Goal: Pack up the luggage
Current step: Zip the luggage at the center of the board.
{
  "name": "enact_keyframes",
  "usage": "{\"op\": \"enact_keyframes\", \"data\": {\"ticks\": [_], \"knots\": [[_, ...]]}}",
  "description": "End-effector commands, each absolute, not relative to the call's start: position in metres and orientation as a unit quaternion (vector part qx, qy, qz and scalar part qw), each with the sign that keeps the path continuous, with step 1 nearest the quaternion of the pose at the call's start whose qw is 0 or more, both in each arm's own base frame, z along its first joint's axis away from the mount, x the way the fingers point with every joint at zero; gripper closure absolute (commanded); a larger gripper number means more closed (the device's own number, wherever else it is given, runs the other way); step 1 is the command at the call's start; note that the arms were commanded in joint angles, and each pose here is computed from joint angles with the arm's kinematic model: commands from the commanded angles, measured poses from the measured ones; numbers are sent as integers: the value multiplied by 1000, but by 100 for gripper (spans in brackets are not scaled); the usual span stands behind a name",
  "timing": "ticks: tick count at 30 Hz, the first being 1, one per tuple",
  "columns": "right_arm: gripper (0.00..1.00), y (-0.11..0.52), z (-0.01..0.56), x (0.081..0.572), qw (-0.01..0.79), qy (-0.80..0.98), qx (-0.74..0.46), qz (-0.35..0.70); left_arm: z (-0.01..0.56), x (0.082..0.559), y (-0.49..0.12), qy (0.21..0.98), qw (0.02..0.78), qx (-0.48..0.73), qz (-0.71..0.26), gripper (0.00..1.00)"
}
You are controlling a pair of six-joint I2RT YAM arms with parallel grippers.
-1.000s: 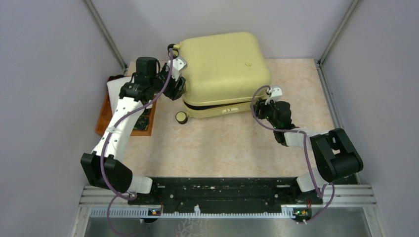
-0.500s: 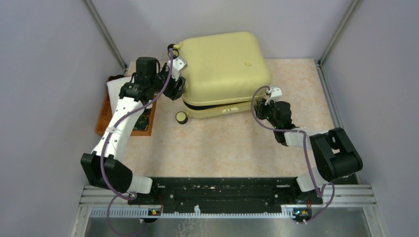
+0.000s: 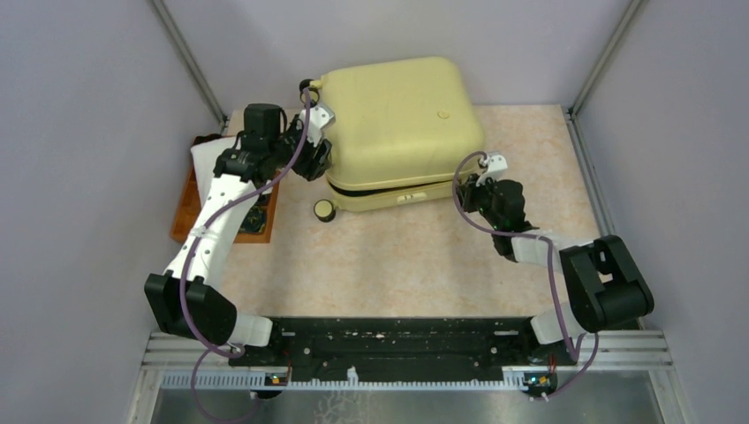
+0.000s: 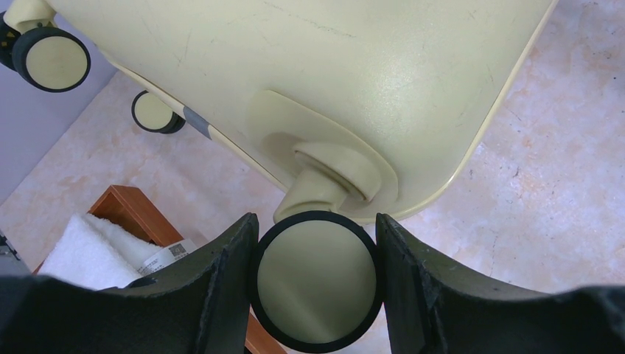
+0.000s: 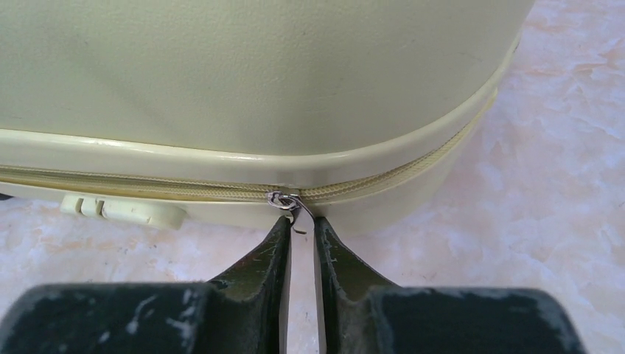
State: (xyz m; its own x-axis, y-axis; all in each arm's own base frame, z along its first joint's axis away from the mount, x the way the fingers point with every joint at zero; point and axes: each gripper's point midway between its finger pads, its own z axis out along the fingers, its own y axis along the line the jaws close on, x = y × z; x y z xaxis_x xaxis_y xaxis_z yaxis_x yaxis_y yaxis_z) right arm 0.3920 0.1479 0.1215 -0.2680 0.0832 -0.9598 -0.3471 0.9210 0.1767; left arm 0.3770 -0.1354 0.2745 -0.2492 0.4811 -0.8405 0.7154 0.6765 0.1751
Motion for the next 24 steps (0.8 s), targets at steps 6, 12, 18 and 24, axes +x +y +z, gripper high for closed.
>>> {"op": "enact_keyframes", "data": {"ticks": [6,12,18,24], "knots": [[95,164,185,413,658,713,-100,220,347,382,-146,701,581,399,-106,100],[100,169,188,411,659,707,-102,236,344,382,-146,704,578,399,-108,100],[100,172,188,404,655,705,-99,254,344,382,-146,704,578,399,-108,100],[100,181,187,397,641,704,-84,294,345,383,-147,702,578,401,-112,100]]}}
